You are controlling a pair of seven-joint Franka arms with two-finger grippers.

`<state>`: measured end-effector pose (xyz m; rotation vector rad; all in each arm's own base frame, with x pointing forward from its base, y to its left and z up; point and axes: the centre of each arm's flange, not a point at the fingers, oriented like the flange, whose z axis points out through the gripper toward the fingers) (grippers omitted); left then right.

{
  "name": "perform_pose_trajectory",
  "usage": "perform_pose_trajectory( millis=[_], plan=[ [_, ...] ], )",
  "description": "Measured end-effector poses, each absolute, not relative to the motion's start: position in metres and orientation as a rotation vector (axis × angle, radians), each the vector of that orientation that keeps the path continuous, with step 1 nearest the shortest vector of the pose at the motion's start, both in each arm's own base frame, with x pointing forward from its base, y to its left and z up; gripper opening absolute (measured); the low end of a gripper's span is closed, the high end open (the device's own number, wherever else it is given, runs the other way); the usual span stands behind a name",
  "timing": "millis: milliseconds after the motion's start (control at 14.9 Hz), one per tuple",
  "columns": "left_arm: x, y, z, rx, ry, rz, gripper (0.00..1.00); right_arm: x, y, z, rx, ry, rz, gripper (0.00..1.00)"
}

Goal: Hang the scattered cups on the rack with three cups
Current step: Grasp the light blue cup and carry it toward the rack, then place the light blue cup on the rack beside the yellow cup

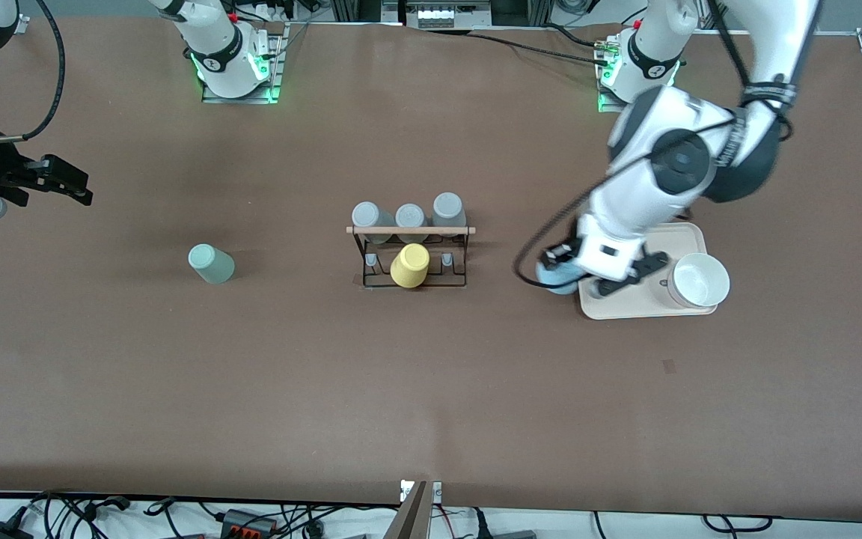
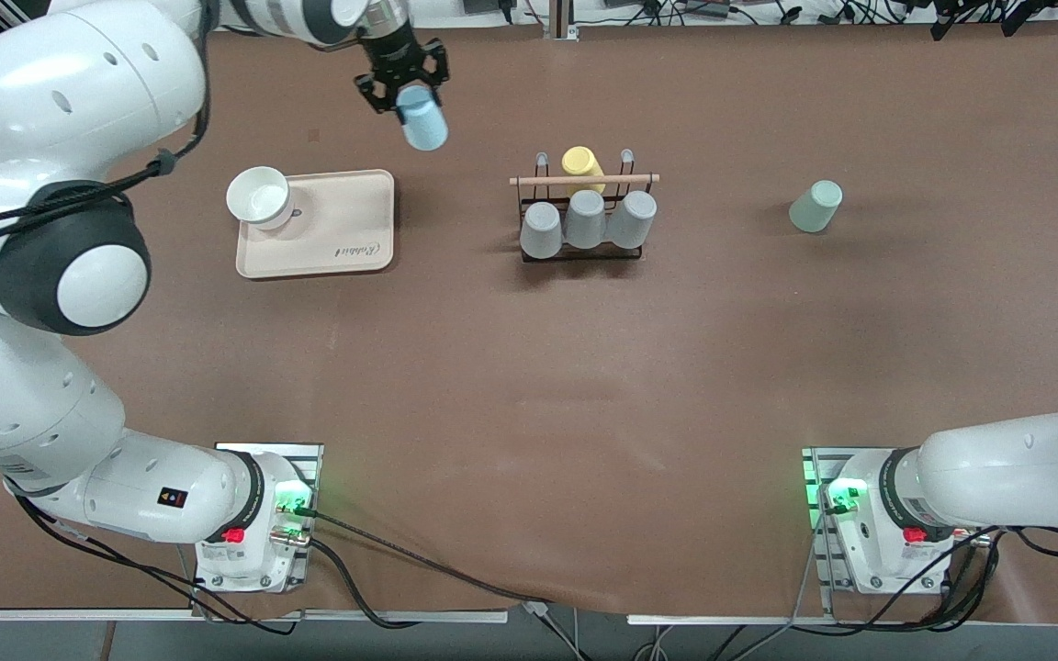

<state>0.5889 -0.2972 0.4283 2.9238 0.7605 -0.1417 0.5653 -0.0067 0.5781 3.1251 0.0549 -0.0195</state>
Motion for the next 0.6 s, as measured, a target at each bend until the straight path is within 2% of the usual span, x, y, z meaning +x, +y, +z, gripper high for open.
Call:
perform_pose_trajectory(
  millis=[201,603],
  plan=[
    [0.587,-0.351,0.433,2.873,0.859,-0.164,0.65,0.565,0.002,0.578,3.124,0.080,-0.019,1.00],
    [0.566,-0.424,0.399,2.863,0.944,-0.239,0.65,0.566,0.006,0.577,3.124,0.090,-0.024,1.00]
  ],
)
